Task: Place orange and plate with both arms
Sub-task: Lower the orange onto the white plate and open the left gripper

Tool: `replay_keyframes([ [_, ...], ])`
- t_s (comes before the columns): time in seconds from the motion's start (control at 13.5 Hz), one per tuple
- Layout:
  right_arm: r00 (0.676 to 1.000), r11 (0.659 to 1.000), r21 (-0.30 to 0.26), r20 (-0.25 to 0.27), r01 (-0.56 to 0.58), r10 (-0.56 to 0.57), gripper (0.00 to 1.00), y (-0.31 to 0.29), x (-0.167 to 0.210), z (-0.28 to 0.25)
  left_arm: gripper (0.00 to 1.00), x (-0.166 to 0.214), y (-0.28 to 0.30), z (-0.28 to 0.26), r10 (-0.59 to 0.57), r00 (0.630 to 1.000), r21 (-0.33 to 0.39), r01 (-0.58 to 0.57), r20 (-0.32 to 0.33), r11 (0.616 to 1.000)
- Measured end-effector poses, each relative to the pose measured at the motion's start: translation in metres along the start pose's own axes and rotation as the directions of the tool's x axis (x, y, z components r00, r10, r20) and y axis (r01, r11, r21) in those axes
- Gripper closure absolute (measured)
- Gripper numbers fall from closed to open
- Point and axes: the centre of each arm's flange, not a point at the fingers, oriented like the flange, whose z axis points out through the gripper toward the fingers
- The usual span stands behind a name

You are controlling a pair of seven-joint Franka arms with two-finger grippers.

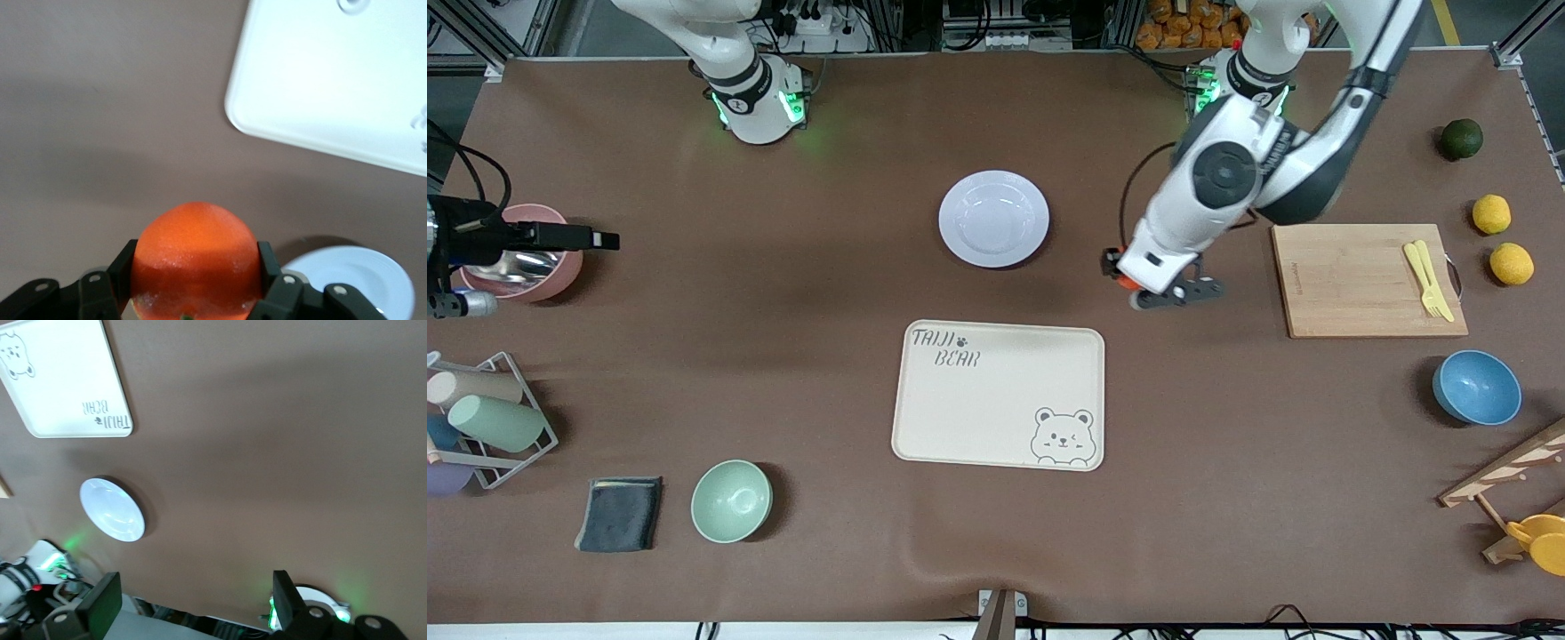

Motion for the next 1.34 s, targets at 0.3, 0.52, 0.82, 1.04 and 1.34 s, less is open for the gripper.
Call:
replay_keyframes([
  [0.3, 0.999, 0.999, 0.030, 0.042, -0.025, 0.024, 0.00, 0.008, 0.007, 0.023, 0.26, -0.066, 0.066, 0.022, -0.065, 0.998, -0.001, 0.065, 0.019, 0.998],
  [0.52, 0.998, 0.998, 0.040, 0.058, -0.039, 0.037, 0.00, 0.013, 0.012, 0.037, 0.26, -0.110, 0.105, 0.053, -0.118, 0.992, -0.033, 0.120, 0.039, 0.992],
  [0.82, 0.997, 0.998, 0.042, 0.065, -0.048, 0.045, 0.00, 0.016, 0.016, 0.052, 0.26, -0.154, 0.136, 0.110, -0.153, 0.985, -0.071, 0.159, 0.078, 0.985],
  [1.04, 0.997, 0.998, 0.045, 0.069, -0.047, 0.044, 0.00, 0.013, 0.020, 0.064, 0.26, -0.165, 0.137, 0.152, -0.169, 0.984, -0.047, 0.172, 0.055, 0.984],
  [1.34, 0.996, 0.997, 0.052, 0.071, -0.050, 0.047, 0.00, 0.012, 0.023, 0.077, 0.26, -0.174, 0.139, 0.192, -0.169, 0.985, -0.024, 0.170, 0.025, 0.985],
])
